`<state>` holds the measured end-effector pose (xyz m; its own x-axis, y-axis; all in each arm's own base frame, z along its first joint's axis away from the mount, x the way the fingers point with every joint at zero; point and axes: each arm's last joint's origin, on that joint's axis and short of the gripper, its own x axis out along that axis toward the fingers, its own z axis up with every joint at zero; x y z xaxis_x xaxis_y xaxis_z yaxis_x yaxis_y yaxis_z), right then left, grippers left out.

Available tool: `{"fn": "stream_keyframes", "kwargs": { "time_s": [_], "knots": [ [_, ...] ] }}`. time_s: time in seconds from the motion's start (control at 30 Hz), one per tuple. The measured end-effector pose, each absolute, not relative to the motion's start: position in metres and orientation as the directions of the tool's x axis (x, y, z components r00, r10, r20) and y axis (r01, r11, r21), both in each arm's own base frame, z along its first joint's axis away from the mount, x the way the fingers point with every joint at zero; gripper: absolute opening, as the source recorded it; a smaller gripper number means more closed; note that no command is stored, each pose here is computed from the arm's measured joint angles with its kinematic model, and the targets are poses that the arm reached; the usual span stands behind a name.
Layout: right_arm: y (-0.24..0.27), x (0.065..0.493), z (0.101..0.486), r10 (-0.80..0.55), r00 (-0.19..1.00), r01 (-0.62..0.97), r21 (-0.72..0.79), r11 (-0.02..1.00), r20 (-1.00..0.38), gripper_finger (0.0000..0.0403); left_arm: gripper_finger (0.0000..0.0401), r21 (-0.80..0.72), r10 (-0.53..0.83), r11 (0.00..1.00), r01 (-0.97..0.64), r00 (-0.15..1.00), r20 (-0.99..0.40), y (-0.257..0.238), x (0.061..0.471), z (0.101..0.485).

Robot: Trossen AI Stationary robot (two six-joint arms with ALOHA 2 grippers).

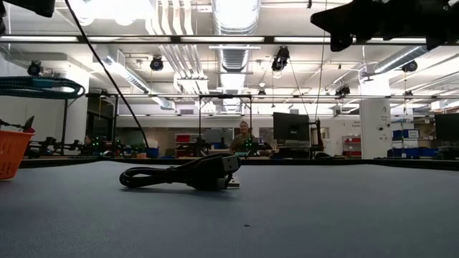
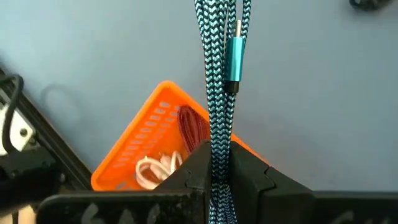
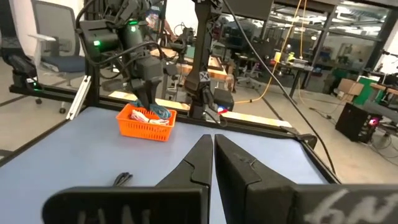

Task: Pick and place USB-C Cables
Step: Put the blue charger cable into the orange bin

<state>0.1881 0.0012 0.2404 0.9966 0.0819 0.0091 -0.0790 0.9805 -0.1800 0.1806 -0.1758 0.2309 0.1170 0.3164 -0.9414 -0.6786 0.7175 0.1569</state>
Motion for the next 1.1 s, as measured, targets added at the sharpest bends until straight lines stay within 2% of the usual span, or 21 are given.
{"fn": "stream_keyframes", "kwargs": {
  "time_s": [0.47,0.67,0.83,0.97,1.1],
  "knots": [
    [0.001,0.188,0.236,0.081,0.996,-0.084,-0.125,0.989,-0.028,0.0009,0.0021,0.157,0.307,0.701,-0.695,0.097,-0.947,-0.177,0.179,0.229],
    [0.001,0.188,0.235,0.081,0.996,-0.084,-0.100,0.991,-0.034,0.0009,0.0021,0.185,0.276,0.696,-0.694,0.020,-0.961,-0.176,0.174,0.224],
    [0.001,0.188,0.233,0.081,0.995,-0.086,-0.099,0.991,-0.049,0.0009,0.0023,0.231,0.254,0.614,-0.755,-0.088,-0.963,-0.171,0.166,0.211],
    [0.001,0.189,0.236,0.081,0.996,-0.085,-0.102,0.991,-0.041,0.0009,0.0043,0.246,0.253,0.555,-0.795,-0.121,-0.960,-0.169,0.163,0.205],
    [0.001,0.189,0.239,0.081,0.996,-0.084,-0.113,0.990,-0.034,0.0009,0.0077,0.242,0.251,0.551,-0.798,-0.118,-0.961,-0.169,0.163,0.204]
  ]
}}
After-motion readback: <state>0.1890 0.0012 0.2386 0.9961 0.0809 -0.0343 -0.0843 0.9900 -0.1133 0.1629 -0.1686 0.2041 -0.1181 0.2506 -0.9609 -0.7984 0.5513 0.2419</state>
